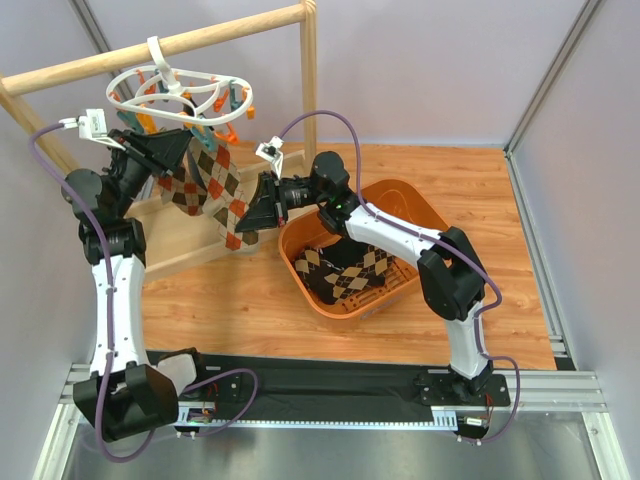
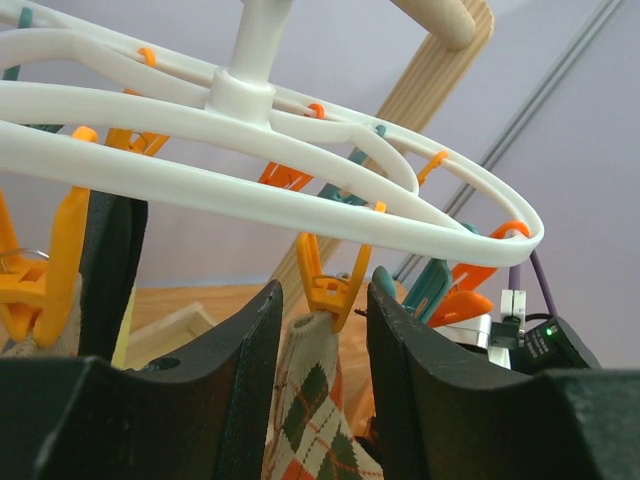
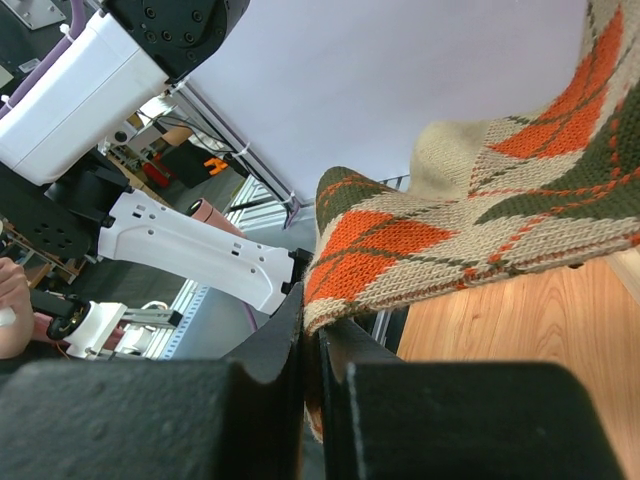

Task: Remove the socks clipped to the hanger

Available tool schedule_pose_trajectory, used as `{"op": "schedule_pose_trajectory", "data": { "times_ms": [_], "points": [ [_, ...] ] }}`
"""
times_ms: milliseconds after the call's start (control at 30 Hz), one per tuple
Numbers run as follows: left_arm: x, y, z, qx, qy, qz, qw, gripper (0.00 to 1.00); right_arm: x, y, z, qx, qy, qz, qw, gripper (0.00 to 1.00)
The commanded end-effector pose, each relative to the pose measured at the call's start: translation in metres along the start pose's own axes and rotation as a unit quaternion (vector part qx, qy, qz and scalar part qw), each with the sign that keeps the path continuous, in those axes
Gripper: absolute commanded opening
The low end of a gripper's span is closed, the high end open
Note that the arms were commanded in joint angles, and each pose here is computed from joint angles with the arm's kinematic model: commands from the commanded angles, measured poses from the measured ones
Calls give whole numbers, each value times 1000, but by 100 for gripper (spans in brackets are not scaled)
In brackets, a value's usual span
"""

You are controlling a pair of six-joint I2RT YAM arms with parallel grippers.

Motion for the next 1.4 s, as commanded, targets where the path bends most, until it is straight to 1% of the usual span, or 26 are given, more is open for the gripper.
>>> {"op": "schedule_pose_trajectory", "data": {
  "times_ms": [0,200,467,867,1000,1367],
  "points": [
    [-10,-3,-5,12,-24,-30,999,46,-14,0,15,-10,19,-6,1000,5],
    [-9,-7,-10,25,-14,-38,999,43,-14,0,15,-9,16,-6,1000,5],
    [-7,-12,-16,41,-13,-39,998,43,-11,1,17,-10,14,-3,1000,5],
    [-5,-19,-16,57,-7,-49,997,47,-11,-2,22,-20,16,0,1000,5],
    [-3,-19,-16,64,-9,-48,997,51,-10,-3,22,-24,14,6,1000,5],
    [-1,-24,-16,82,-9,-39,996,52,-10,-3,25,-28,15,9,999,5]
  ]
}}
Point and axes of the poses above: each gripper's point midway between its finger pads, its own y axis back along the fingers, its own z axis along the line the jaws close on, x = y × z, the point moved 2 cm from there along y, back along the fingers, and after that the axes turned 2 degrees about -y, right-handed, at the moved point
